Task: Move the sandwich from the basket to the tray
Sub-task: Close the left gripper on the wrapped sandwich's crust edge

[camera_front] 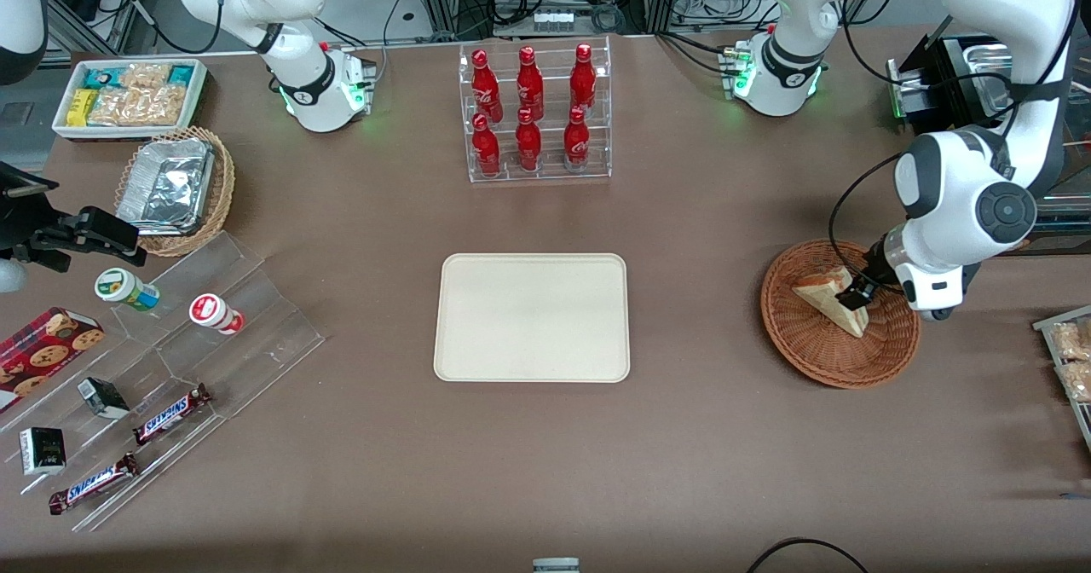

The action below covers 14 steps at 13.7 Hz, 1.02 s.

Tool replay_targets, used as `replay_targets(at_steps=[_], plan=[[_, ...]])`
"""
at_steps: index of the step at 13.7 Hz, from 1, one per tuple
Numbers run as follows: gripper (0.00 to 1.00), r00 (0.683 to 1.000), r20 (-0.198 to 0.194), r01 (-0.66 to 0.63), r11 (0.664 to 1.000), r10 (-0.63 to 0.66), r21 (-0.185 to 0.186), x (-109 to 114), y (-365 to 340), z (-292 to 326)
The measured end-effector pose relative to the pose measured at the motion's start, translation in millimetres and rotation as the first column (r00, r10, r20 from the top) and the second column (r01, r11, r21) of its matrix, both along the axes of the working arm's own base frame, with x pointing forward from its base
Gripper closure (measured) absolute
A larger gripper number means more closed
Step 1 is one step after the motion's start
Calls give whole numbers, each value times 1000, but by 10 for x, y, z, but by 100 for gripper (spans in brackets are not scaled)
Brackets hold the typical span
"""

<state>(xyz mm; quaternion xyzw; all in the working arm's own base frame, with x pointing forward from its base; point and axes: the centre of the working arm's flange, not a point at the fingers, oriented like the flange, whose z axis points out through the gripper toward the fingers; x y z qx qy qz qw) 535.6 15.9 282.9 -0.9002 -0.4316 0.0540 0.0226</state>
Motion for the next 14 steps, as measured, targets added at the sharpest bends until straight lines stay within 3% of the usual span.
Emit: replay_targets(at_steps=[12, 14], plan=[[3, 999, 3, -39, 999, 39, 2, -103, -30, -409], [22, 998, 3, -57, 998, 57, 4, -102, -56, -409]])
